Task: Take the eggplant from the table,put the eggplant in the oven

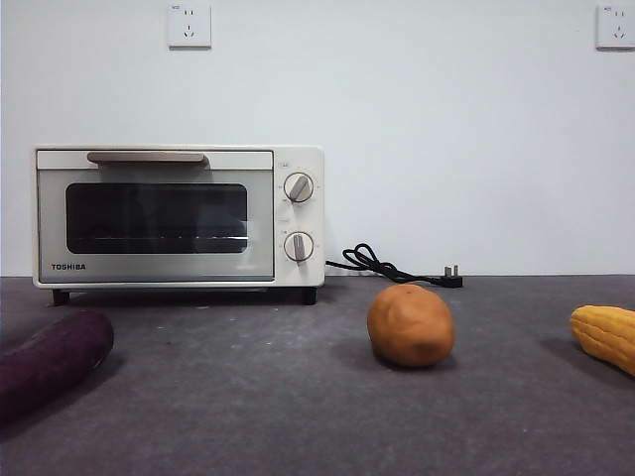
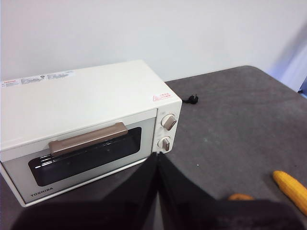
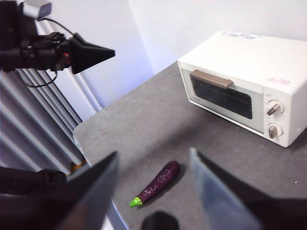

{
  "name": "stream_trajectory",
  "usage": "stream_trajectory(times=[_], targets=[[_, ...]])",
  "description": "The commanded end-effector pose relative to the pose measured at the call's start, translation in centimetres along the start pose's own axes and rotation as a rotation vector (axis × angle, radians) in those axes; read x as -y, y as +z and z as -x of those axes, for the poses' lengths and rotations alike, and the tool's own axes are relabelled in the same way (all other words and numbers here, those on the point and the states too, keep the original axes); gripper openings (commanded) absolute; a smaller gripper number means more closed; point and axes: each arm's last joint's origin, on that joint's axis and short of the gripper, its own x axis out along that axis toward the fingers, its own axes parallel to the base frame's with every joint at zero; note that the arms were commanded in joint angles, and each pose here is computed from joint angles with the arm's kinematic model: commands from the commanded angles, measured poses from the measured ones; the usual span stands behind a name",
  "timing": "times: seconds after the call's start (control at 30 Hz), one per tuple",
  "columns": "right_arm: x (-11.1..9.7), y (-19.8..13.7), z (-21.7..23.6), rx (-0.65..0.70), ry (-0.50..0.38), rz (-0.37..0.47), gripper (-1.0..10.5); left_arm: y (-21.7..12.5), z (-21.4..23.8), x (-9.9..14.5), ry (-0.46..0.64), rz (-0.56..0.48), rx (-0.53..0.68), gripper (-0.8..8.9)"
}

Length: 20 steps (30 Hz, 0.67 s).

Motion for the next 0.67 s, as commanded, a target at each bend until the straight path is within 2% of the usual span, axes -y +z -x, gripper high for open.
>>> stream_trajectory(times=[0.03,0.07,0.43,0.67], targets=[[-0.1,0.0,0.1,-0.004,0.012,0.001,5.5,0.1,-0.5,-0.1,-0.006,-0.028,0.001,-0.06],[-0.1,0.0,0.1,-0.007,0.012,-0.002,5.7,0.2,-0.8,-0.2,-0.006,-0.028,-0.001,-0.06],[-0.5,-0.4,-0.3,-0.045,0.049,-0.016,5.8,0.1,-6.0,-1.9,-0.007,-0.054,-0.05,-0.06],[-0.7,-0.4,-0.7,-0.058,0.073,-0.013,5.8,-0.9,-11.6,-4.4,0.014,-0.041,-0.103,-0.06]])
